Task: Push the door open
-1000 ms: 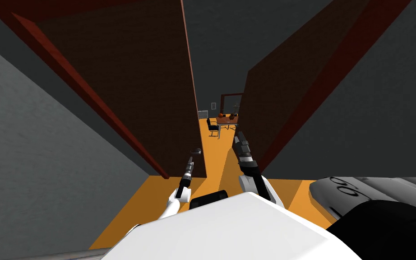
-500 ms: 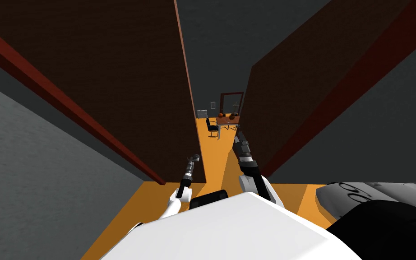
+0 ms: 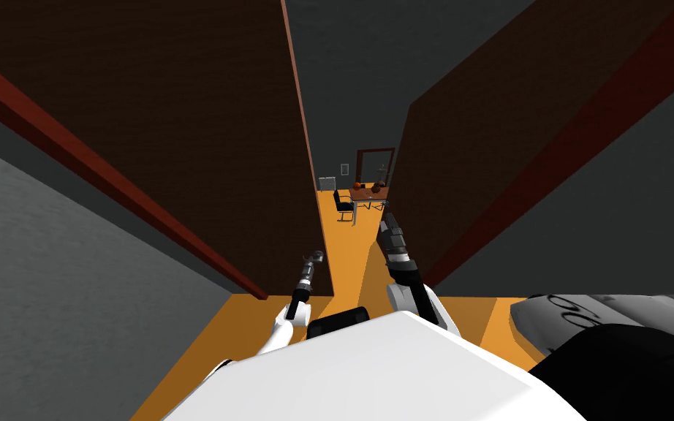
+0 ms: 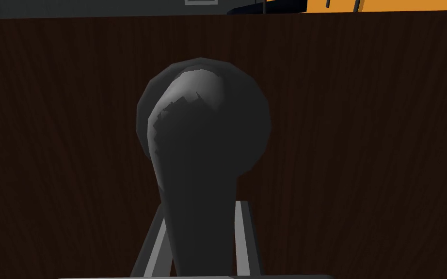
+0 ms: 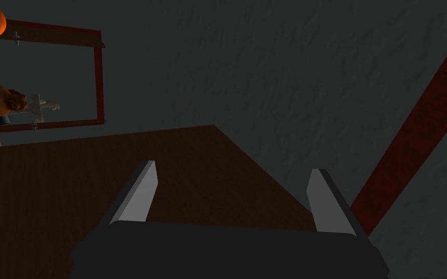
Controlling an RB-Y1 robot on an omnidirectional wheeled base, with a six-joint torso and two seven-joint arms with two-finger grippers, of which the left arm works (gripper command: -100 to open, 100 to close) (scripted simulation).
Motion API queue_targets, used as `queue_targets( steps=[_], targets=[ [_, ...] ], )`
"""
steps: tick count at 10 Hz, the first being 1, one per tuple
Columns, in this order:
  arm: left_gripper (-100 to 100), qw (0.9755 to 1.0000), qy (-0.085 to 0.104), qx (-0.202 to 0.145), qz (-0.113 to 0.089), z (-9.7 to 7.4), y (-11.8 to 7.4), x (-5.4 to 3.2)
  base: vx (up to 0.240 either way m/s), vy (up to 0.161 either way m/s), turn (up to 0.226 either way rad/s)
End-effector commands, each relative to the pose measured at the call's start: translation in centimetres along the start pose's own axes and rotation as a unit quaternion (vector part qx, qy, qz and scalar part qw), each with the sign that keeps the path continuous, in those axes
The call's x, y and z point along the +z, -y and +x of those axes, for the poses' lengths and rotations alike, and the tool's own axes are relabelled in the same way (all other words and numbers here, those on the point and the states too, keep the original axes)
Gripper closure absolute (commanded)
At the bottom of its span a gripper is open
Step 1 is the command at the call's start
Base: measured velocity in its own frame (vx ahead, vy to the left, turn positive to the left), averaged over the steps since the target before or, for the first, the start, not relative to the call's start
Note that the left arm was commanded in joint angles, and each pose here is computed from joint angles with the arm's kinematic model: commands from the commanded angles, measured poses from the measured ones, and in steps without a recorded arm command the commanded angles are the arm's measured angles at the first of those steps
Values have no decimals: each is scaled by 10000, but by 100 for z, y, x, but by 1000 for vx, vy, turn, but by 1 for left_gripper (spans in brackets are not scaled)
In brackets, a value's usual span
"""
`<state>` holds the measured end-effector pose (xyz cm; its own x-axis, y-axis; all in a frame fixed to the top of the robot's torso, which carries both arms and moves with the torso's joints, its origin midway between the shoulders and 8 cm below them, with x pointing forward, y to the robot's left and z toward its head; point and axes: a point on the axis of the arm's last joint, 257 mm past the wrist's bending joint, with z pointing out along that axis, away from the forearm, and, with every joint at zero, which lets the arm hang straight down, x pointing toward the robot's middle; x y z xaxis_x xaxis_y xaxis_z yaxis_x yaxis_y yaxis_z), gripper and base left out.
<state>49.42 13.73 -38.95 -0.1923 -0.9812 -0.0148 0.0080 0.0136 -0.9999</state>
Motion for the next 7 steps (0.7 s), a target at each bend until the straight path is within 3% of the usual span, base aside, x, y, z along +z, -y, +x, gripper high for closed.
queue_targets(
  steps=[1, 2, 3, 7],
  targets=[
    [100, 10000, -2, -4, -31, 7, -31, -28, 0, 0, 0],
    [100, 10000, -2, -4, -31, 7, -31, -28, 0, 0, 0],
    [100, 9999, 96, 47, -9, -129, -7, -10, 84, -44, 18],
    [100, 9994, 319, 121, -20, -398, -13, -32, 150, -87, 39]
  ],
)
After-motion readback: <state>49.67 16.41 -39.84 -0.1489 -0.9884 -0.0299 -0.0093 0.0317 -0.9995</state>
